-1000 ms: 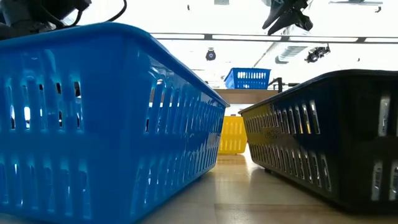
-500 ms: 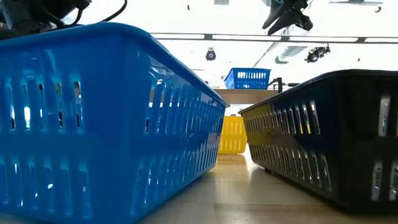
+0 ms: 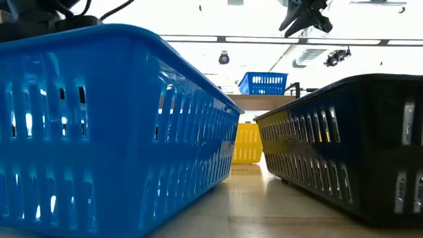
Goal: Stack baskets on shelf by color
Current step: Put the top left black bin on the shelf
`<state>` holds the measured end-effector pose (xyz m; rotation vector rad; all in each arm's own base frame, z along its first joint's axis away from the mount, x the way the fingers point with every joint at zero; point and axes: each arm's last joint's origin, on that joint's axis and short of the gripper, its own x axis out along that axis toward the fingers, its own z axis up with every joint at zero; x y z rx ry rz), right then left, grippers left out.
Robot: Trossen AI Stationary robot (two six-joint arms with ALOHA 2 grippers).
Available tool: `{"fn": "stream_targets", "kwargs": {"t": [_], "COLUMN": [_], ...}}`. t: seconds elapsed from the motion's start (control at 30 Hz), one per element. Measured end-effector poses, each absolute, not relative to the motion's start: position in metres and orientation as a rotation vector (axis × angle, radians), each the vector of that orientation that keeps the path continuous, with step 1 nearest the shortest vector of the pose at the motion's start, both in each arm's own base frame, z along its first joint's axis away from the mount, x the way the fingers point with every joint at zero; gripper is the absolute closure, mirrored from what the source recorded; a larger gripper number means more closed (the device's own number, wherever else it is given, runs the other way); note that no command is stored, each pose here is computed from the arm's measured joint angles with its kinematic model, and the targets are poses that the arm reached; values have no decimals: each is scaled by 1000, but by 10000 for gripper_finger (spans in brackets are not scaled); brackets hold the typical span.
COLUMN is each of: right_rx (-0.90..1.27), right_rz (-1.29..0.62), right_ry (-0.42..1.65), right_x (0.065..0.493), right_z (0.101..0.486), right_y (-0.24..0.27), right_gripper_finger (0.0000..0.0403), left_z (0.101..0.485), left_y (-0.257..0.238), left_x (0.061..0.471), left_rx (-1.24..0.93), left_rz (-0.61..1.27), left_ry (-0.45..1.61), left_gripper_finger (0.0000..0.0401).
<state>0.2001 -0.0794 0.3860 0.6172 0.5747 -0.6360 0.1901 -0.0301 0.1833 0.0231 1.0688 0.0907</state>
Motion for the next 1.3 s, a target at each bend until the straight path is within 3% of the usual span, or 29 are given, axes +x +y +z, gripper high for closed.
{"fn": "stream_targets", "kwargs": {"t": [0.53, 0.7, 0.83, 1.3], "right_rx": [621, 620, 619, 578], "right_rz": [-642, -641, -641, -642], "right_ry": [595, 596, 596, 628], "right_x": [199, 199, 199, 197], "right_z": [384, 384, 384, 383], "right_y": [-79, -79, -79, -79], "right_gripper_finger": [311, 311, 311, 311], "left_z": [155, 154, 163, 249], "left_y": [-31, -32, -33, -38], "left_x": [198, 202, 208, 242], "left_rx": [36, 30, 9, 7], "left_rz": [156, 164, 171, 174], "left_ry": [1208, 1212, 1186, 1035], "left_gripper_finger": [310, 348, 394, 399]}}
